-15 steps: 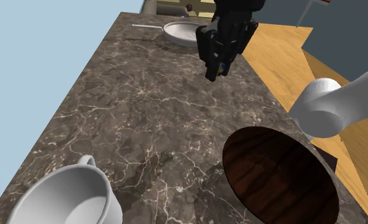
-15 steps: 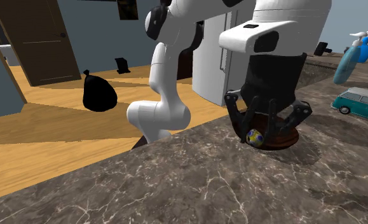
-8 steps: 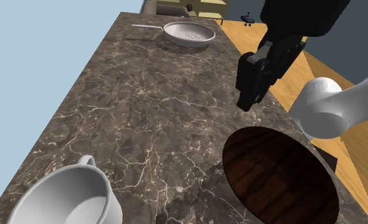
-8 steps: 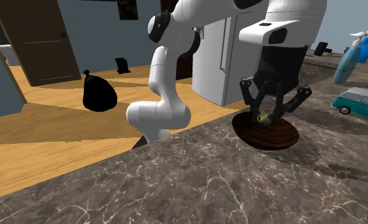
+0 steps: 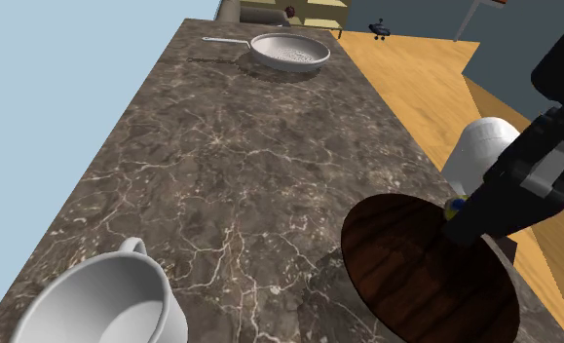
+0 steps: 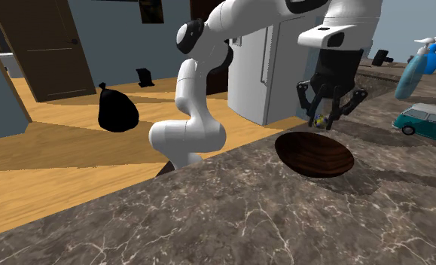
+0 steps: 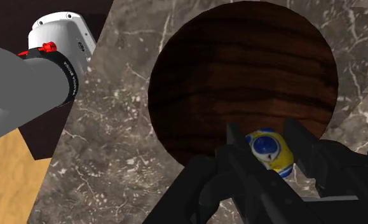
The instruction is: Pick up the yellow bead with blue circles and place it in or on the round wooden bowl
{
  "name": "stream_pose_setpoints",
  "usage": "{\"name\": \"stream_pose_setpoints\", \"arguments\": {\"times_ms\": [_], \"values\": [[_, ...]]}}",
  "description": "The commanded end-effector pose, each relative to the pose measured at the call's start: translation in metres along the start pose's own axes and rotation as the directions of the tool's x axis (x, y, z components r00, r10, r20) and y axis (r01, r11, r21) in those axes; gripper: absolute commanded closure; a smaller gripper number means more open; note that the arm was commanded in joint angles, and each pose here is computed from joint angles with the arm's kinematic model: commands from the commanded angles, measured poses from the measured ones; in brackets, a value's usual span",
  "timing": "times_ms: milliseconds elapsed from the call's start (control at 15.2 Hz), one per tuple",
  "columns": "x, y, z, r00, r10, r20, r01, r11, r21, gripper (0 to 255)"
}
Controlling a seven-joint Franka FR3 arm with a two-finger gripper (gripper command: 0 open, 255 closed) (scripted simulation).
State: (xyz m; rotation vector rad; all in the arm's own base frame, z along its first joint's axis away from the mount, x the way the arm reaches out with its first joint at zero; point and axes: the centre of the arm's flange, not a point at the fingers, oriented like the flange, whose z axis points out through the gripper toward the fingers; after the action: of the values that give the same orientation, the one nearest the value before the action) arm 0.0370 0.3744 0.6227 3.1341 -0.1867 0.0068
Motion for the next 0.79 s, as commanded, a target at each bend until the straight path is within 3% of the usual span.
{"name": "stream_pose_setpoints", "arguments": {"times_ms": [0,726], "values": [[-0.006,0.000,0.008,1.000,0.002,0.001,-0.002,1.000,0.000,255],[-0.006,0.000,0.066,1.000,0.002,0.001,-0.002,1.000,0.000,255]]}}
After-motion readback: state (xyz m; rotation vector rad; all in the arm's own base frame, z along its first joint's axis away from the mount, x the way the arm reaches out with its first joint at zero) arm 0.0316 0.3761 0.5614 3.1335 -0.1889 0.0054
